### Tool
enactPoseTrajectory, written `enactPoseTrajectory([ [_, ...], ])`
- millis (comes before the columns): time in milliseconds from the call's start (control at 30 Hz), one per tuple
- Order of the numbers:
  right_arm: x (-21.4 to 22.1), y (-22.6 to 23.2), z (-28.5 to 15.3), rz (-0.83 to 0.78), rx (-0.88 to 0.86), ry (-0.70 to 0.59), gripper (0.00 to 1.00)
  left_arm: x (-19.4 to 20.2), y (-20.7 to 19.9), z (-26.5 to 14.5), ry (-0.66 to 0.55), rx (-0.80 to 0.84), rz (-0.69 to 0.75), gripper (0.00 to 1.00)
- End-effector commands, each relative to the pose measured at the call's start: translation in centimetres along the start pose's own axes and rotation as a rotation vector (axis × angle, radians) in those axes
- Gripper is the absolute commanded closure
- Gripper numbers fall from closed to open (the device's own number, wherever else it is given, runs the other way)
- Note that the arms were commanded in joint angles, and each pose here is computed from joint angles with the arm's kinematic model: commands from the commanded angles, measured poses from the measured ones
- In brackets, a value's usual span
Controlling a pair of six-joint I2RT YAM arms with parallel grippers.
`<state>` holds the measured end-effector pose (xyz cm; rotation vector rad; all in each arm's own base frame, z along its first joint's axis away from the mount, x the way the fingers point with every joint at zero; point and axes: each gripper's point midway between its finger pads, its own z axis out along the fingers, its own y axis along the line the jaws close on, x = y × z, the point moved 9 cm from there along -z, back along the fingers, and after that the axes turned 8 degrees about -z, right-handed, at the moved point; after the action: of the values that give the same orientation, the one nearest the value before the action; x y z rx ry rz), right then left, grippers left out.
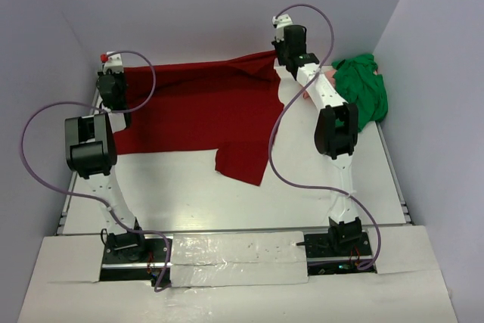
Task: Fold and stack the t-shirts
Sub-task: Fold the flattened tshirt in 1/3 of the way
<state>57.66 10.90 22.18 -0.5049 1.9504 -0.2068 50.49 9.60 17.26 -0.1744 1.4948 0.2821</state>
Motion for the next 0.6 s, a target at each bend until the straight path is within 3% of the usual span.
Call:
enactPoseTrajectory([
  [0,-2.1,-2.7,-0.6,0.073,0.092,-0.108,1.00,-4.1,1.2,2.2,-0.223,-0.055,-0.008,1.00],
  [300,-3.2,-2.5,-0.1,0.096,0.103,-0.139,1.00,-5.9,0.4,7.5,-0.420,-0.091,-0.041,1.00],
  [567,-2.0,-1.9,-0.3,0.087,0.074,-0.095,1.00,-1.5,-0.6,10.3,-0.388,-0.050,-0.046,1.00],
])
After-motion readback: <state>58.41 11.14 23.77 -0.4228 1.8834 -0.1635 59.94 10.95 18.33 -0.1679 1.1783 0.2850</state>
